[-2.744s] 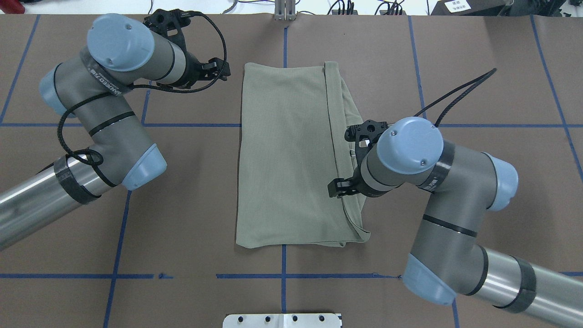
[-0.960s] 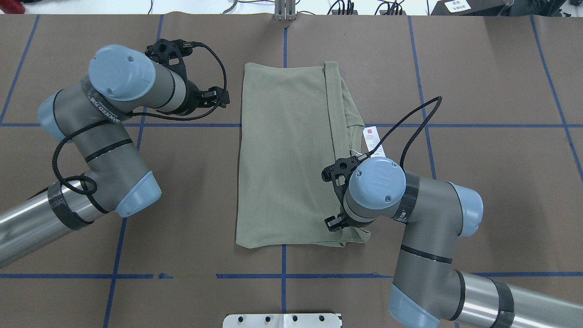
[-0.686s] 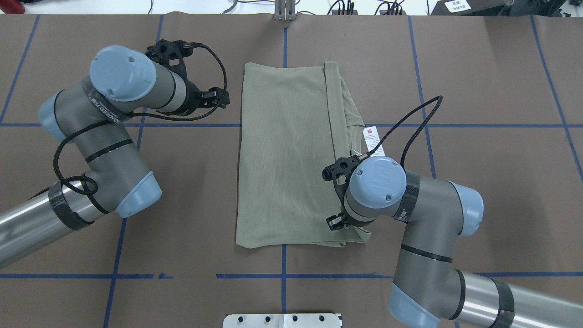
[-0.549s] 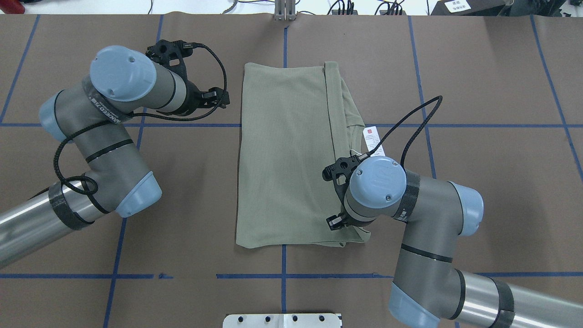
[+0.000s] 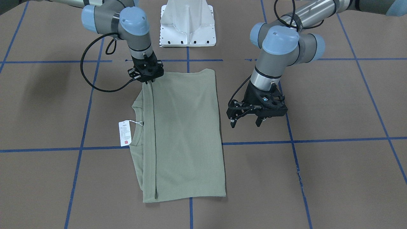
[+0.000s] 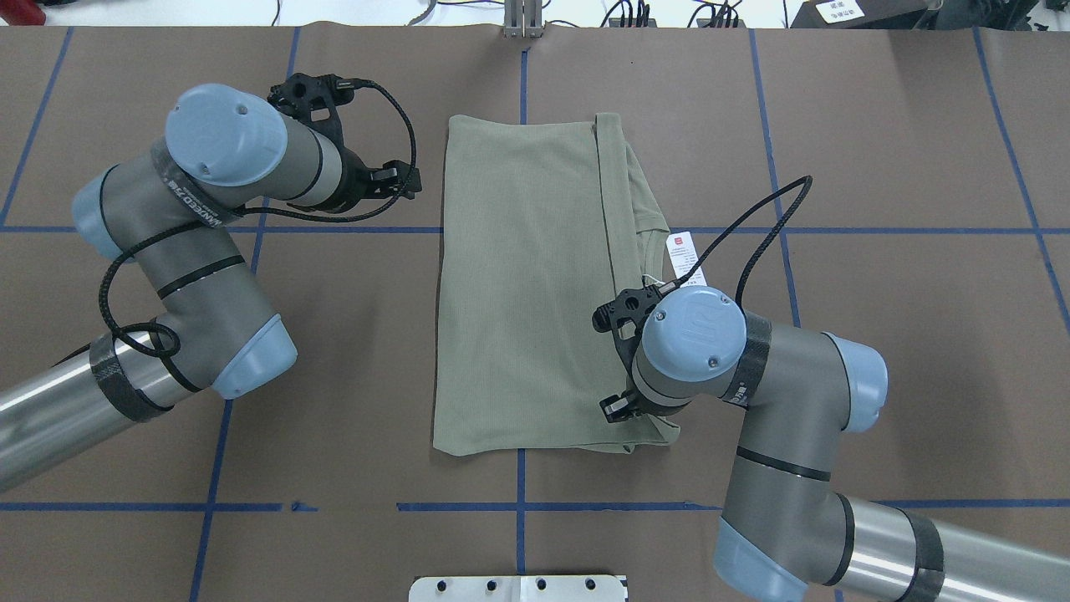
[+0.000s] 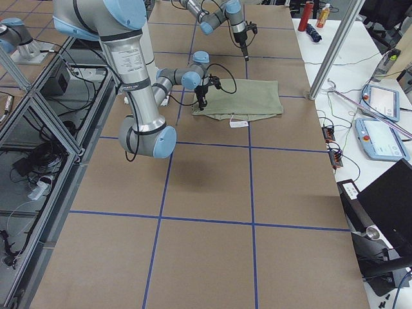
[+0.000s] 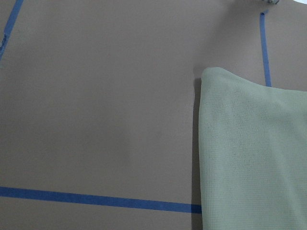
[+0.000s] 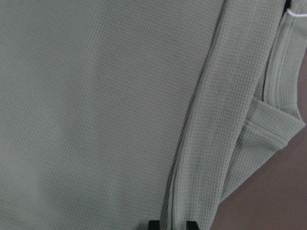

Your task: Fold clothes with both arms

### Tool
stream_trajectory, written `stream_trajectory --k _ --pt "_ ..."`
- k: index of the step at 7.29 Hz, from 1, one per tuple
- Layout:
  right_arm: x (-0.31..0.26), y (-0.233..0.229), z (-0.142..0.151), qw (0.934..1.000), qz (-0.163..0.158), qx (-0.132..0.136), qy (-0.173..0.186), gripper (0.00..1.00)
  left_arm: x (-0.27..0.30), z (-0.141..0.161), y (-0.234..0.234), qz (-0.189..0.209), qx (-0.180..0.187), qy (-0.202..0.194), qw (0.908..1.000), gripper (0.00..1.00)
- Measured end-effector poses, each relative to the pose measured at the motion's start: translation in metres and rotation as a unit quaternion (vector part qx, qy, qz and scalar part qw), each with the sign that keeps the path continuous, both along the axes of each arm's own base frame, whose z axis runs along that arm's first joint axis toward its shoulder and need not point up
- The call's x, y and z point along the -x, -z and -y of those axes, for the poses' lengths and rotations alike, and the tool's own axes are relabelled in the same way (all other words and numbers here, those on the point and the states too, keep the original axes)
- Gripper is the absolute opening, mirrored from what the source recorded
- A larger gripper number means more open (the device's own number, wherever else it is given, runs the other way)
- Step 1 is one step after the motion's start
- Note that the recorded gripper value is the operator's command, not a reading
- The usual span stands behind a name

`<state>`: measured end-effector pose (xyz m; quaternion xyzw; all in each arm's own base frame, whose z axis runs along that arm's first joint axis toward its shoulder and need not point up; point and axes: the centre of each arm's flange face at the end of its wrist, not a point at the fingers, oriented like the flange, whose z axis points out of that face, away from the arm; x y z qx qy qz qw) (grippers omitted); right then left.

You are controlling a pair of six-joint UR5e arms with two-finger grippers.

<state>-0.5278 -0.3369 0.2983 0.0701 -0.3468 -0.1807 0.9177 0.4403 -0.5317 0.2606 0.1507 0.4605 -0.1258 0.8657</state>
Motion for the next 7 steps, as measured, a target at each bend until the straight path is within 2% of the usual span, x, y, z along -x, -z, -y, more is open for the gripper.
stream_trajectory --k 1,2,7 --pt "0.0 -0.001 0.0 1.0 -0.001 0.001 0.0 0.02 0.0 0.0 0.0 0.0 0.0 0.0 1.0 1.0" --pt "-0.001 -0.004 0.0 1.0 -0.003 0.001 0.0 0.0 0.0 0.0 0.0 0.0 0.0 0.0 1.0 1.0" --pt "-0.014 -0.01 0.003 1.0 -0.005 0.003 -0.007 0.0 0.0 0.0 0.003 -0.002 -0.001 0.0 1.0 1.0"
